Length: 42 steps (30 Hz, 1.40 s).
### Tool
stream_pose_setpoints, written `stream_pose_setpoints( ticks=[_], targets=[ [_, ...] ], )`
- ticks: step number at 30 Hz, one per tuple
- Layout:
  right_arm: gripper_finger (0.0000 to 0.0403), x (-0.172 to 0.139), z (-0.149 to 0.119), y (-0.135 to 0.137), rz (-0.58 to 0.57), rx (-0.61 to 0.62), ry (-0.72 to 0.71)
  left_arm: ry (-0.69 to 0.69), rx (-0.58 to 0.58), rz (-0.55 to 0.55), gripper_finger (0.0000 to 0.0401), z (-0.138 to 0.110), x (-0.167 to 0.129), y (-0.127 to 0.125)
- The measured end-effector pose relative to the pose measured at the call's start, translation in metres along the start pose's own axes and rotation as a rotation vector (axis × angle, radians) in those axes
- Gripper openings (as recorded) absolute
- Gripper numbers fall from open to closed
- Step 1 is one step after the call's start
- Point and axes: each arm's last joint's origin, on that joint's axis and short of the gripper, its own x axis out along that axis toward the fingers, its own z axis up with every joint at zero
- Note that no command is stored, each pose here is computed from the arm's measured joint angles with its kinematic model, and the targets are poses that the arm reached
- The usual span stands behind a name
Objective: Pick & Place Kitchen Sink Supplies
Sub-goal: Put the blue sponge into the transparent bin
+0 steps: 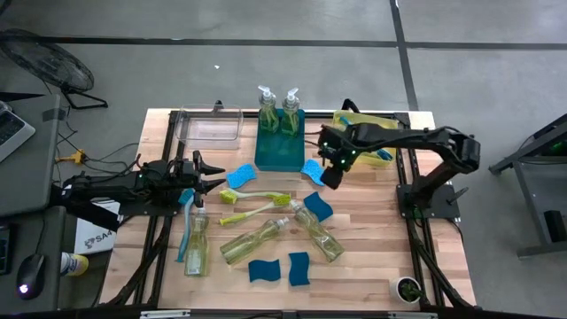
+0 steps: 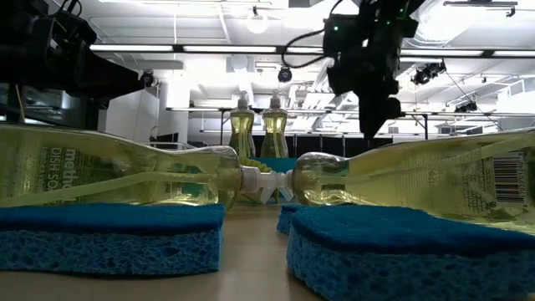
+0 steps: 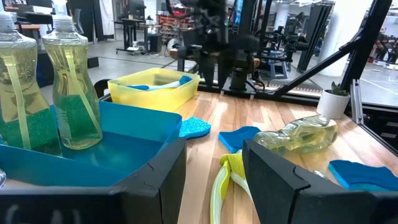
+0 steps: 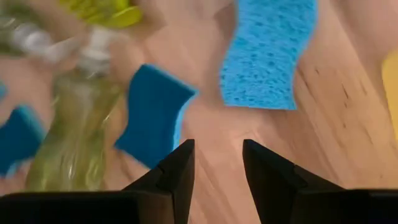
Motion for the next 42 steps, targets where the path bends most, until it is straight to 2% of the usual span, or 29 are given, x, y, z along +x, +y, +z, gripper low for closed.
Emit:
stream_pose_setpoints(
  ticks=[5,8,11,18,22,26,33,42],
  targets=[
    [0.0129,0.023,0.009,-0.003,-0.082,0.173,0.0,0.0,0.0,0.0,0.0154,0.0,0.0,0.0],
    [0.0132,0.035,0.013,-0.005,-0.112,0.192,0.004,0.0,0.0,0.0,0.0154,0.0,0.0,0.0],
    [0.0154,0.046,0.015,-0.01,-0.145,0.204,0.027,0.0,0.0,0.0,0.0154,0.0,0.0,0.0],
    [0.0236,0.063,0.02,-0.02,-0.258,0.13,0.038,0.0,0.0,0.0,0.0154,0.0,0.0,0.0],
    [0.0247,0.071,0.023,-0.02,-0.217,0.06,0.047,0.0,0.0,0.001,0.0154,0.0,0.0,0.0],
    [0.0247,0.083,0.023,-0.024,-0.203,0.046,0.095,0.0,0.0,0.001,0.0154,0.0,0.0,0.0],
    [0.0217,0.096,0.024,-0.028,-0.175,0.063,0.145,0.0,0.0,0.0,0.0154,0.0,0.0,0.0],
    [0.0115,0.097,0.021,-0.029,-0.17,0.069,0.177,0.0,0.0,0.0,0.0154,0.0,0.0,0.0]
  ],
)
